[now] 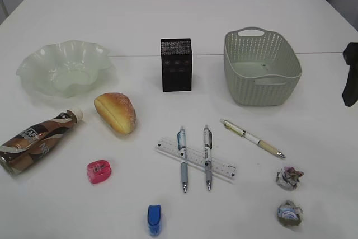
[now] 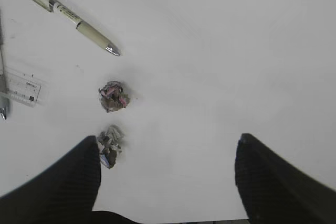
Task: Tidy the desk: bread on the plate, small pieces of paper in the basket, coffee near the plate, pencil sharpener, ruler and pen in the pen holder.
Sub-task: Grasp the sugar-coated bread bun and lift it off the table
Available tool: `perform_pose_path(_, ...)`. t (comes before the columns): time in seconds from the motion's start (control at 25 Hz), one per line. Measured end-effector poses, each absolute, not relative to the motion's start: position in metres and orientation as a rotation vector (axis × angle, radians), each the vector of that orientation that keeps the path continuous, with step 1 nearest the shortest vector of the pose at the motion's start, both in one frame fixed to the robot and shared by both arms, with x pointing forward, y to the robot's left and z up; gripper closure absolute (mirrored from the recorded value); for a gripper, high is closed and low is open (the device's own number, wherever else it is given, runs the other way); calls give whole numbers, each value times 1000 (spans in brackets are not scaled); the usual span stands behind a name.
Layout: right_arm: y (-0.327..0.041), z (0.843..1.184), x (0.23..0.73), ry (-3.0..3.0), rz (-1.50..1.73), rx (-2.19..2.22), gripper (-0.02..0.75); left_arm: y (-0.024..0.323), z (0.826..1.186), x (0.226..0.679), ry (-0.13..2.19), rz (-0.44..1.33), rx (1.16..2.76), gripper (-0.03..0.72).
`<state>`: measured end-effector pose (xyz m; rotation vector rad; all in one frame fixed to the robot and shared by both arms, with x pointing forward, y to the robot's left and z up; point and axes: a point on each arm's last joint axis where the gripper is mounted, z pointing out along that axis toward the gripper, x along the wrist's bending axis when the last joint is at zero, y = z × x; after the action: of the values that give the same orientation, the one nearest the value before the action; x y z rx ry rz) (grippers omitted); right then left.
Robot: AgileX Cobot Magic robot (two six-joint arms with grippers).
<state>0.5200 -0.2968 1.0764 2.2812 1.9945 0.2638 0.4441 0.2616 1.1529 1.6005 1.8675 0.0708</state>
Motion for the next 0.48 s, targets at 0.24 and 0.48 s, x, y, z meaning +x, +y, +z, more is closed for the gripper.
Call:
perform_pose_path(0.24, -296, 1066, 526, 2012, 228, 2306, 155, 218, 1142, 489, 1860, 63, 1702, 138)
perform_pose_path(0.48, -296, 1066, 527, 2014, 228, 2310, 154, 172, 1099, 541, 1997, 61, 1801, 138)
